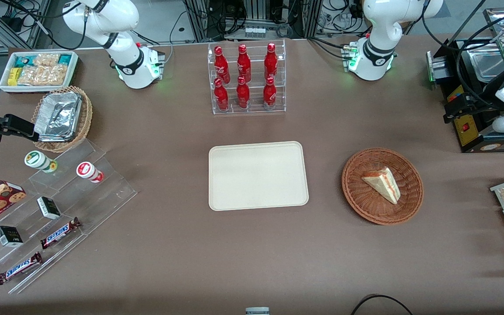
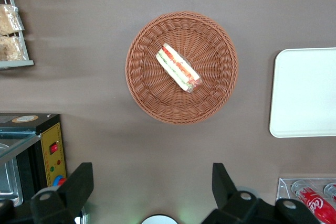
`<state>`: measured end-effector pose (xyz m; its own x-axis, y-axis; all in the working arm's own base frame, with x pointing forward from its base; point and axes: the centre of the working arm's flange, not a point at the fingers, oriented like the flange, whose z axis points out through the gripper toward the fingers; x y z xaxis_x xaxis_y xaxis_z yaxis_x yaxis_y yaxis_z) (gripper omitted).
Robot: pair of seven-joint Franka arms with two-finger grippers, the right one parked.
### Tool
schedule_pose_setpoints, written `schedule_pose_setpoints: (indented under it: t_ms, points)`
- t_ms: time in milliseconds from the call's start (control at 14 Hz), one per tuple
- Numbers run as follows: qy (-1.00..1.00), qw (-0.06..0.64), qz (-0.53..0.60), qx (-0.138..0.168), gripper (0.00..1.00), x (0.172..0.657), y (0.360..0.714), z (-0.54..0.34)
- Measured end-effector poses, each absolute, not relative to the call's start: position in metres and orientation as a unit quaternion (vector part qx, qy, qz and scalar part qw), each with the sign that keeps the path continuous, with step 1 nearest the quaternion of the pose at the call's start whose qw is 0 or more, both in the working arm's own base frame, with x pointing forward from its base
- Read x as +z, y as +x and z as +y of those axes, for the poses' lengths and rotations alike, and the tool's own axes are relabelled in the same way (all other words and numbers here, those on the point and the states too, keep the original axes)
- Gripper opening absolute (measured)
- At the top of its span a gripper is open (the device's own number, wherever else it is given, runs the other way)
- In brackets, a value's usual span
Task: Place sandwich from basket to tray
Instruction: 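Move the left gripper over the wrapped sandwich in the wicker basket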
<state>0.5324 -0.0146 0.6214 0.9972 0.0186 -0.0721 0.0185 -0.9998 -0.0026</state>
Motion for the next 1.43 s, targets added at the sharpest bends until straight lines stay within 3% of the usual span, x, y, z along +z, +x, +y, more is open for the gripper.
schedule_pose_setpoints:
  t_ms: [500, 857, 1143, 1429]
  points:
    - [-0.999, 0.004, -0.024, 0.049, 1.0, 0.602, 0.542, -0.014]
    - [-0.985, 0.003, -0.173, 0.013, 1.0, 0.497, 0.579, -0.017]
    - [-0.963, -0.009, -0.27, -0.023, 1.0, 0.42, 0.57, -0.037]
    - [-0.947, -0.02, -0.318, -0.039, 1.0, 0.371, 0.549, -0.056]
